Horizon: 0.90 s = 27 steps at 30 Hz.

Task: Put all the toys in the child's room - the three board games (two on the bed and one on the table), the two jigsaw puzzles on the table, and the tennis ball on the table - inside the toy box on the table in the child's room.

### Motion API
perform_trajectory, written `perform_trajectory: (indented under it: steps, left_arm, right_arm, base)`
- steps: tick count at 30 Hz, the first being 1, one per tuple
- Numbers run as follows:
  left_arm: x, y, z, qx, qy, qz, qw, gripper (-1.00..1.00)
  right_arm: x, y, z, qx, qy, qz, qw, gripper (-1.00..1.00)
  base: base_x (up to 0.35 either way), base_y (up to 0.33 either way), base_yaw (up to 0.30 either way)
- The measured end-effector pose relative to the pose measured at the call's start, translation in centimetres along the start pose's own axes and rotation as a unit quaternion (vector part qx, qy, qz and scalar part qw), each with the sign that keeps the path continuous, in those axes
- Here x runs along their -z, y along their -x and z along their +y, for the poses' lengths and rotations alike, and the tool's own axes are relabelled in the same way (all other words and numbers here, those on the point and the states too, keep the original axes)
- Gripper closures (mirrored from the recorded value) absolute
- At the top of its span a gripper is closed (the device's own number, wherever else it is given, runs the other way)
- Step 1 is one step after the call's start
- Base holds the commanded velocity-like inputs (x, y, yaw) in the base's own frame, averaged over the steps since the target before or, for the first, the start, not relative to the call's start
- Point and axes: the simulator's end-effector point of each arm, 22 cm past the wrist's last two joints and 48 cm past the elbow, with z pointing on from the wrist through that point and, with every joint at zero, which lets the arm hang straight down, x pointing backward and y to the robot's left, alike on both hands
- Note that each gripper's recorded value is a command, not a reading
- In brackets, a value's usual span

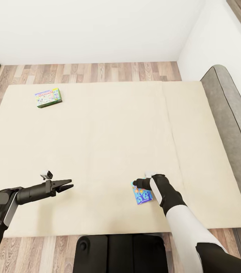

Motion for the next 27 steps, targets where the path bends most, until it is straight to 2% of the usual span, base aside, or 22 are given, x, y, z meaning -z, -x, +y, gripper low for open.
perform_trajectory:
  steps: [16, 27]
  left_arm:
    - [0.0, 0.0, 0.0, 0.000, 0.000, 0.000, 1.0000, -1.00]
    - [0.1, 0.0, 0.0, 0.000, 0.001, 0.000, 1.0000, -1.00]
  right_arm:
    - [0.0, -0.2, 0.0, 0.000, 0.000, 0.004, 1.0000, -1.00]
    - [0.0, -1.5, 0.0, 0.004, -0.002, 0.032, 0.9995, -1.00]
  base:
    - [0.000, 0.016, 0.000]
    - [0.000, 0.000, 0.000]
